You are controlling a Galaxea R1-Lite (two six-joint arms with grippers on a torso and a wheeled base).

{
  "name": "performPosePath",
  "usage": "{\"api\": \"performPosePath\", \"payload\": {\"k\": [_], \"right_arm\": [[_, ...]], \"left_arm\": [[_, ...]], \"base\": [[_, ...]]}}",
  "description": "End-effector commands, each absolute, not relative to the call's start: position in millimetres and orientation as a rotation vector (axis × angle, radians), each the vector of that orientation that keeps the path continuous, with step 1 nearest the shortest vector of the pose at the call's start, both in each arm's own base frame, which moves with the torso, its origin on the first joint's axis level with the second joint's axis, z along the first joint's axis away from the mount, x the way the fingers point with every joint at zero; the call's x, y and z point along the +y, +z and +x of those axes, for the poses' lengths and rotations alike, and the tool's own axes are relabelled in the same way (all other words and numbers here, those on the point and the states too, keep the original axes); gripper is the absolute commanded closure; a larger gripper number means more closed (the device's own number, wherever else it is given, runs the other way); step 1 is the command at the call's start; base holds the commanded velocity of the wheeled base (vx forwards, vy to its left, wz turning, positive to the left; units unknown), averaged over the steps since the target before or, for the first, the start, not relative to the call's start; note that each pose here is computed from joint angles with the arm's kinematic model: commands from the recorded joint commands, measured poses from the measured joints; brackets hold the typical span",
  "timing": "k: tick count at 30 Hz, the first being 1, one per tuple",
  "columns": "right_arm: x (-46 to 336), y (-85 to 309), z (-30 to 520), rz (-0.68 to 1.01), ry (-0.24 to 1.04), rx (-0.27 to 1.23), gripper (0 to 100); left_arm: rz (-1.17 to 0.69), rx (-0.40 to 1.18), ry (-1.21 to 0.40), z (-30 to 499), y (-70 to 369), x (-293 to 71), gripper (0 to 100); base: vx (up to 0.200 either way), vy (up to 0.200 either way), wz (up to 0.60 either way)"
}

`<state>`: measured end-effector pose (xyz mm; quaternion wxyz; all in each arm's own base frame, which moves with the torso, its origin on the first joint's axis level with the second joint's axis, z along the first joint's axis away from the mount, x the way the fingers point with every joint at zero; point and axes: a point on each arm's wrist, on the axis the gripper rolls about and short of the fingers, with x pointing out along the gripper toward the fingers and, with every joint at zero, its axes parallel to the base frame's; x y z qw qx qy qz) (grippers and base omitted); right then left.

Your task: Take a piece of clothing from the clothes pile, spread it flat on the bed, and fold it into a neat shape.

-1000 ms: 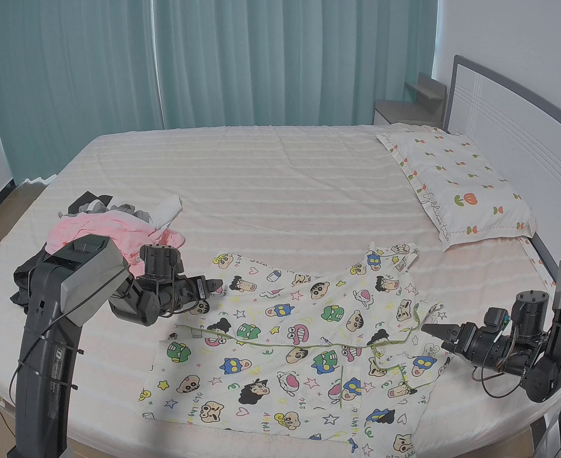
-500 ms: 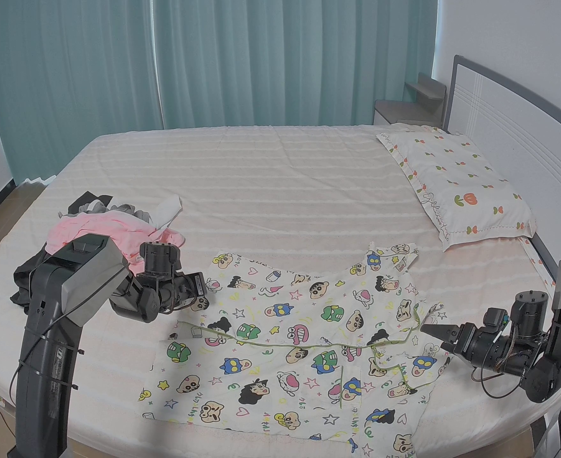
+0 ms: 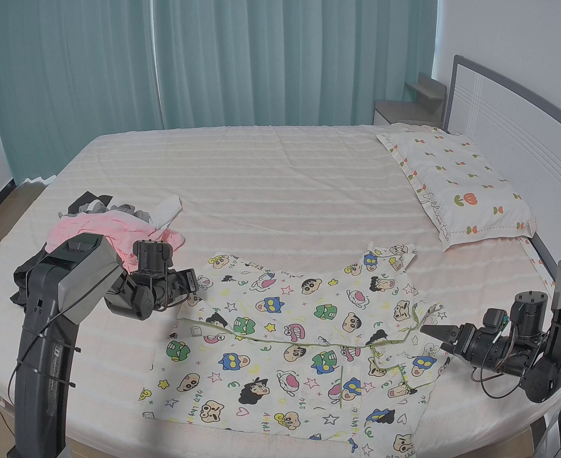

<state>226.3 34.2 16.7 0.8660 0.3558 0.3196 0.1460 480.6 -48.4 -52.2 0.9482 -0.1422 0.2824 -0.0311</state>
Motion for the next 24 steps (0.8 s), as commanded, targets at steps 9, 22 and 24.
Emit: {"api": "performPosePath", "payload": {"k": [9, 22, 24], "right_arm": [[34, 18, 227, 0.744, 0.313, 0.655, 0], [38, 41, 221, 0.722, 0.316, 0.554, 0], [41, 41, 218, 0.717, 0.328, 0.567, 0]], "left_arm": [[-0.343, 0.568, -0.042, 482, -49, -48, 0], [-0.607, 0.631, -0.049, 377, 13, -15, 0], [-0.612, 0.634, -0.065, 362, 14, -15, 0]], "base": [[0.0, 0.0, 0.0], [0.0, 0.0, 0.0], [0.0, 0.0, 0.0]]}}
